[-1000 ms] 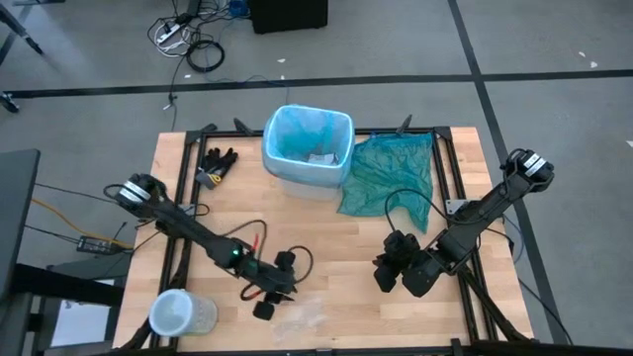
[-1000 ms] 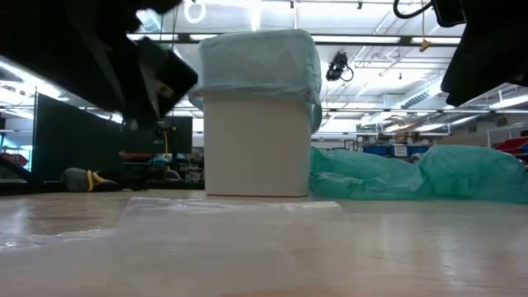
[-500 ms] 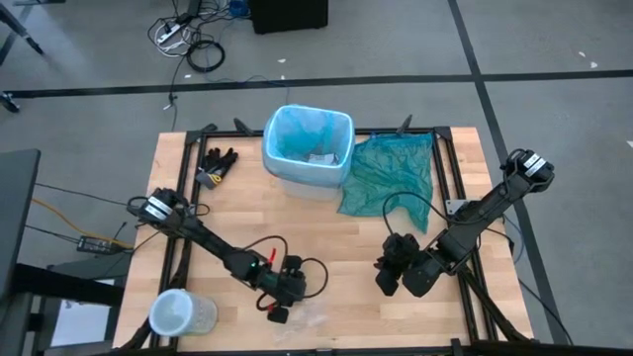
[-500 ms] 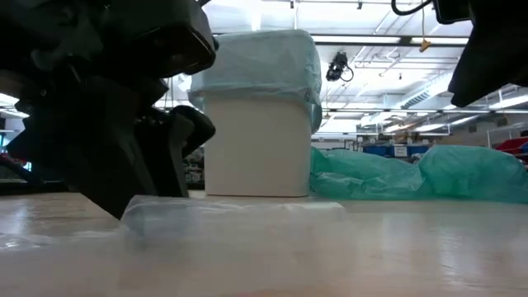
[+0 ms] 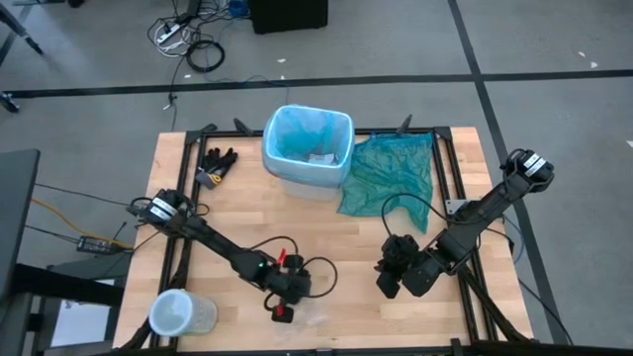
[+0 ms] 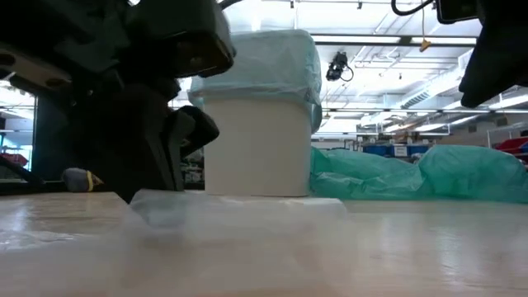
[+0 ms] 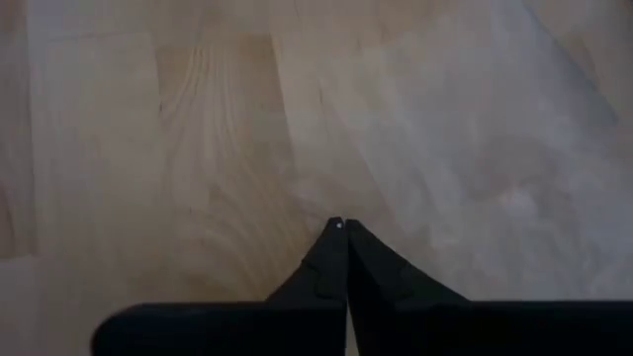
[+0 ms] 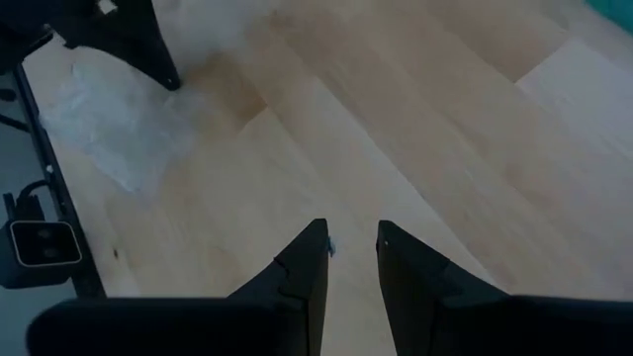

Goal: Place trash/remove bag and relplace
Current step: Put the transparent plastic into the trash bin

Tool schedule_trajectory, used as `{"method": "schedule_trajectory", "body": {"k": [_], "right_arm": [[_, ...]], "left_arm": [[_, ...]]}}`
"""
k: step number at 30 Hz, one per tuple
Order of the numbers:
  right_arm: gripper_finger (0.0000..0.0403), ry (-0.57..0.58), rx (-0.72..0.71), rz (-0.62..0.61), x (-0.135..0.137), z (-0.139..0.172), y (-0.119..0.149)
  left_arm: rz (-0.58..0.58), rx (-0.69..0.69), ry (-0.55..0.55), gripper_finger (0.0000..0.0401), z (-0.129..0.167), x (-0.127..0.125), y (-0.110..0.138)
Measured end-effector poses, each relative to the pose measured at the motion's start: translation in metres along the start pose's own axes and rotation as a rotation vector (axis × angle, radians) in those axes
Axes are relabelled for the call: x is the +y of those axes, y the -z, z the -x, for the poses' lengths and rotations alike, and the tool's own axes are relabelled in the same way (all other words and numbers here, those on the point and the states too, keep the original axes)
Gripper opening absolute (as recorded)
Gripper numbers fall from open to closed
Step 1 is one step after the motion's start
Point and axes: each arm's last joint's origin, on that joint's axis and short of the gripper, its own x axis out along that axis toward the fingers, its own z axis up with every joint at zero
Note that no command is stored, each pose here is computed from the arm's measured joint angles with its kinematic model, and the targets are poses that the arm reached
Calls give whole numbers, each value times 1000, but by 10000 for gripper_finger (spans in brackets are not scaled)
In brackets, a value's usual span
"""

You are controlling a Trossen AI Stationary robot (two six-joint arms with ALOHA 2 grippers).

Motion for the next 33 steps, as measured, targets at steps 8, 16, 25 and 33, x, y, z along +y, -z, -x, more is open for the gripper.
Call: {"method": "schedule_trajectory", "body": {"k": [8,16,25,33], "right_arm": [[80,18,-33,6,-2,-2,-5],[80,20,-35,27,-2,-2,-5],[80,27,-57,32,-2,-3,-6],[80,30,-84,46,-2,-3,-7]], "left_arm": [[-117,-4,-100,2,34,5,-58],[-156,50,-189,1,73,23,-92],[-238,20,-417,1,155,42,-142],[-132,-41,-661,1,237,99,-171]]}}
